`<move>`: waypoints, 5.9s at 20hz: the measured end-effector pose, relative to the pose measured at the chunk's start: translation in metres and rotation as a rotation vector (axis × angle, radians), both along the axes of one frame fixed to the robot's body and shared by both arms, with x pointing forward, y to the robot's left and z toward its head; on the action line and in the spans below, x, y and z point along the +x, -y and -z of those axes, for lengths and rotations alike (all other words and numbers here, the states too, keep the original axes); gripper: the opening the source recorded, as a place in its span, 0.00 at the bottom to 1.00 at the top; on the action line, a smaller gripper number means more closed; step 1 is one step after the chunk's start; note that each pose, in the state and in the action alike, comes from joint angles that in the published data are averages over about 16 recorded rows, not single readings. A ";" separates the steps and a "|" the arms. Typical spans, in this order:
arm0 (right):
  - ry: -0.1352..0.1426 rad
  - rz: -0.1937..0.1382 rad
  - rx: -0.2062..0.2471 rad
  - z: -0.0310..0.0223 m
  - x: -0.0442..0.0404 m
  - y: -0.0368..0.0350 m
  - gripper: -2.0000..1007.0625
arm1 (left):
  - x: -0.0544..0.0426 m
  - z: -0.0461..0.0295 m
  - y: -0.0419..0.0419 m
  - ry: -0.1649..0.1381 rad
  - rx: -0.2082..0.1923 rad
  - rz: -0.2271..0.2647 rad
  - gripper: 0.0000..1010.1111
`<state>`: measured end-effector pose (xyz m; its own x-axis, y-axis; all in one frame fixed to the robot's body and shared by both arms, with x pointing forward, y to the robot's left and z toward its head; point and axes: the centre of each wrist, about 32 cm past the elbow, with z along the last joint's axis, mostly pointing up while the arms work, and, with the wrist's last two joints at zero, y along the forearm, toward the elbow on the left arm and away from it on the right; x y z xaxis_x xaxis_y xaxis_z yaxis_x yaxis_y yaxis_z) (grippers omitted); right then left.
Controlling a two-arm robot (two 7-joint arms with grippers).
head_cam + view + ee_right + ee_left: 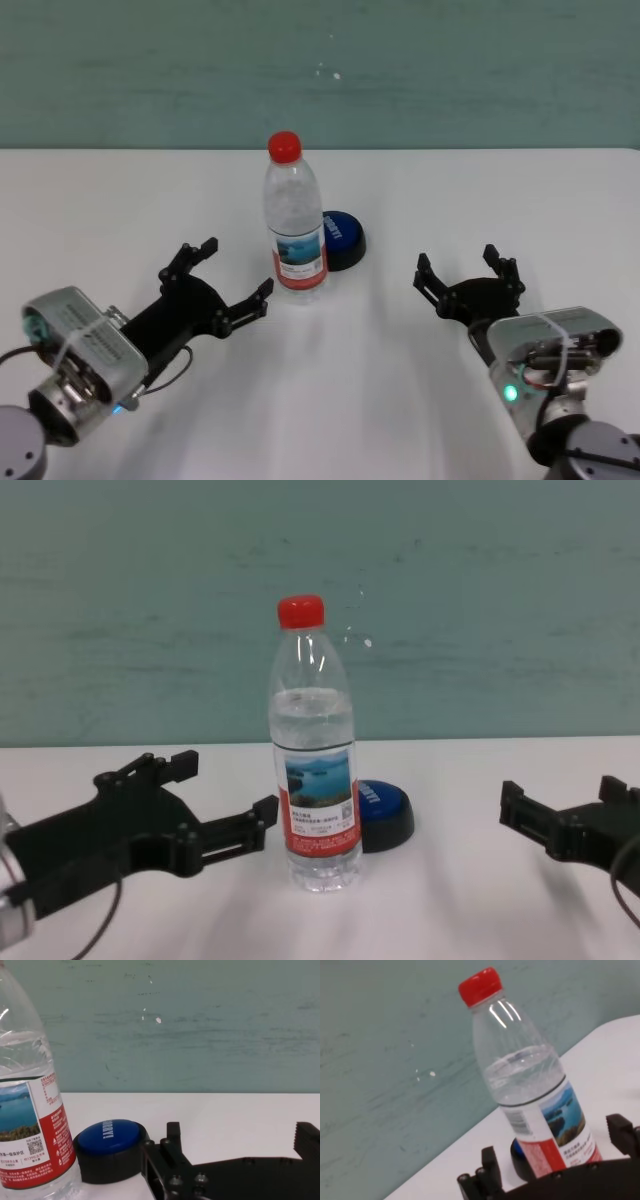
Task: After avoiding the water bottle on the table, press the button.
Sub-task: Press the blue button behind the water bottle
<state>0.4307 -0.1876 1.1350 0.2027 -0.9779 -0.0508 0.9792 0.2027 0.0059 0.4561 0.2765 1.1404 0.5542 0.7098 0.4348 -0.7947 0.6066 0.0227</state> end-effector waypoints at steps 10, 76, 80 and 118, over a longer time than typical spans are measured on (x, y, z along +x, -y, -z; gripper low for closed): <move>0.000 0.000 0.000 0.0000 0.0000 0.0000 1.00 | -0.0059 0.0107 0.0269 -0.001 -0.038 -0.038 0.99; 0.005 -0.013 -0.009 -0.0011 -0.0003 0.0010 1.00 | -0.0924 0.0301 0.0196 -0.062 -0.165 -0.199 0.99; 0.015 -0.032 -0.020 -0.0054 -0.0011 0.0032 1.00 | -0.0924 0.0301 0.0196 -0.062 -0.166 -0.199 0.99; 0.110 -0.446 -0.102 -0.0281 -0.0329 0.0346 1.00 | -0.0924 0.0301 0.0196 -0.062 -0.165 -0.199 0.99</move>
<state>0.3978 -0.2222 1.1631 0.6031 -0.7929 0.0865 0.7910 0.6085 0.0627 0.3637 0.2569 1.1103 0.4188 0.8660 0.2733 -0.8988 0.4383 -0.0113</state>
